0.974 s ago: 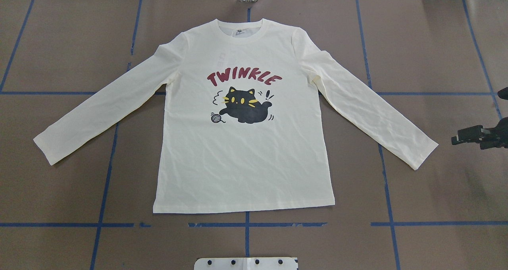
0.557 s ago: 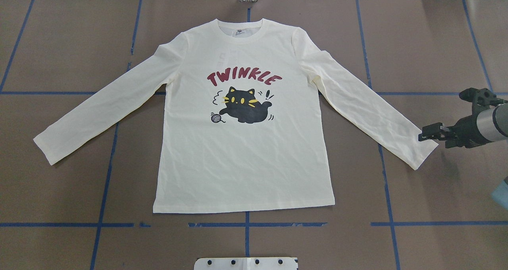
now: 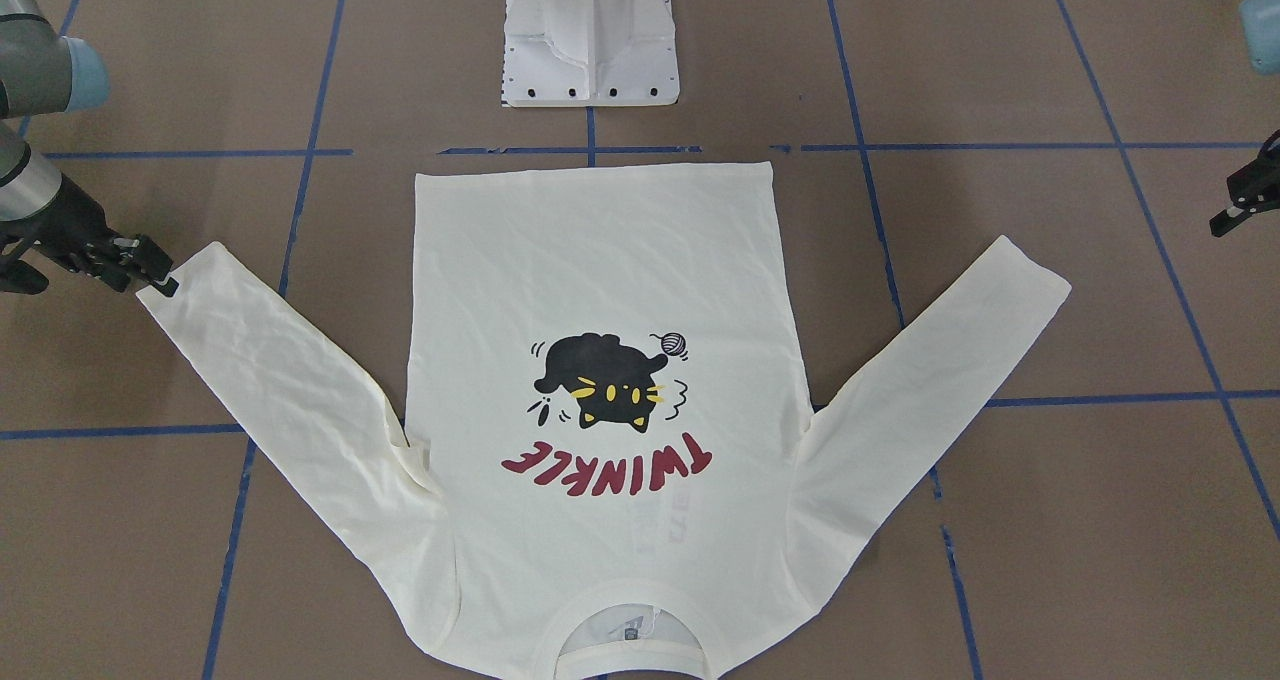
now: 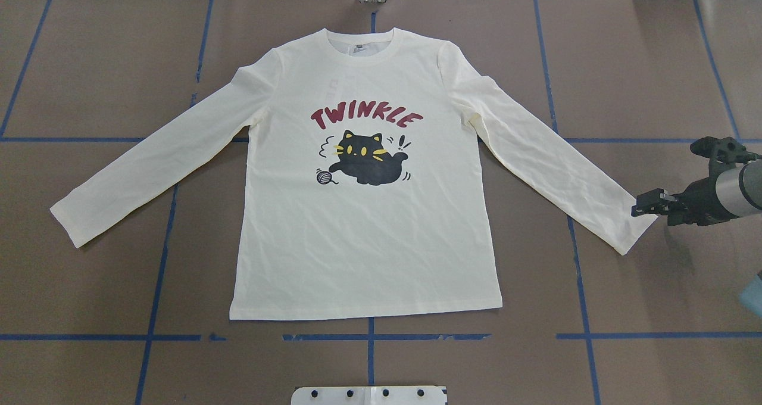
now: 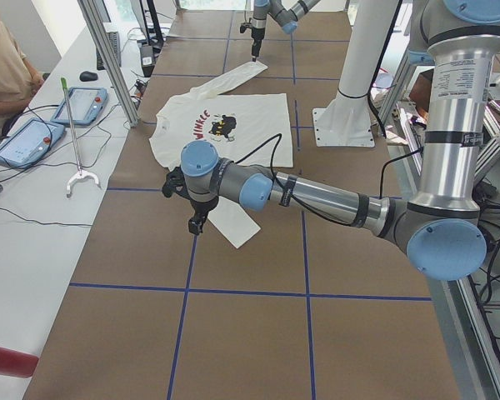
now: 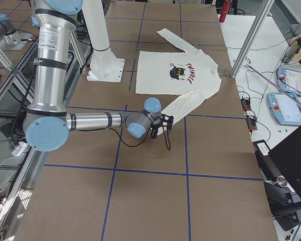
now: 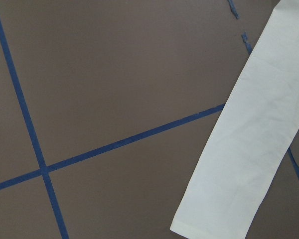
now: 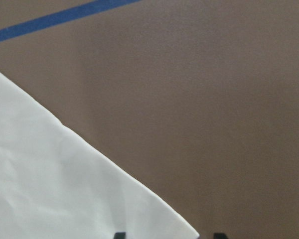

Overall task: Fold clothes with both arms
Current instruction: 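Move the right gripper to the nearest sleeve cuff and grasp it, then carry the held sleeve across the shirt's chest with the right gripper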

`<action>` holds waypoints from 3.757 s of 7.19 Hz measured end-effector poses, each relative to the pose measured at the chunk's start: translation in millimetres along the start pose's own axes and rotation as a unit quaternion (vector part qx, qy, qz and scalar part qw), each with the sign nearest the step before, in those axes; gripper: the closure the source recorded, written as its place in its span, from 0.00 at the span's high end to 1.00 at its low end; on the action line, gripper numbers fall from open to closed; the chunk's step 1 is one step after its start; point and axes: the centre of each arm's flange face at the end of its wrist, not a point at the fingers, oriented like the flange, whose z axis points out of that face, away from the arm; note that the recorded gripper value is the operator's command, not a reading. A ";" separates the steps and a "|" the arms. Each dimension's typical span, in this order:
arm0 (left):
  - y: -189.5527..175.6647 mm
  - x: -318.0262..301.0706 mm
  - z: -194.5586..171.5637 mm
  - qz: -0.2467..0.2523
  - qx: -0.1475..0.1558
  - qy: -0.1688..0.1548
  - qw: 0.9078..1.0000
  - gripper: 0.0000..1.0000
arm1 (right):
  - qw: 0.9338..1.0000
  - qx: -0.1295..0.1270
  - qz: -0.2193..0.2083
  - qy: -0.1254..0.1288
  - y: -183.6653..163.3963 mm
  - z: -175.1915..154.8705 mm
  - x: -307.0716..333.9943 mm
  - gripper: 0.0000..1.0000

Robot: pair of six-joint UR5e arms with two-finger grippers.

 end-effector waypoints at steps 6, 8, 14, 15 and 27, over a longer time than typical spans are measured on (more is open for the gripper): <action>4.0 -2.8 2.0 -0.003 -0.002 -0.001 1.000 1.00 | 1.000 -0.003 -0.003 -0.006 -0.7 -2.3 -4.9 0.53; 4.2 -2.9 2.0 -0.003 -0.002 -0.001 1.000 1.00 | 1.000 -0.001 -0.001 -0.003 -1.8 -2.0 -0.3 0.68; 5.1 -4.6 3.4 -0.005 -0.004 -0.001 1.000 1.00 | 1.000 0.004 0.003 0.002 -4.0 0.1 3.0 0.39; 5.2 -5.2 3.9 -0.005 -0.004 -0.001 1.000 1.00 | 1.000 0.003 0.003 0.002 -4.4 0.4 1.8 0.35; 4.3 -4.7 3.9 -0.003 -0.002 0.001 1.000 1.00 | 0.995 -0.003 0.066 -0.079 -42.1 -91.3 -304.6 0.00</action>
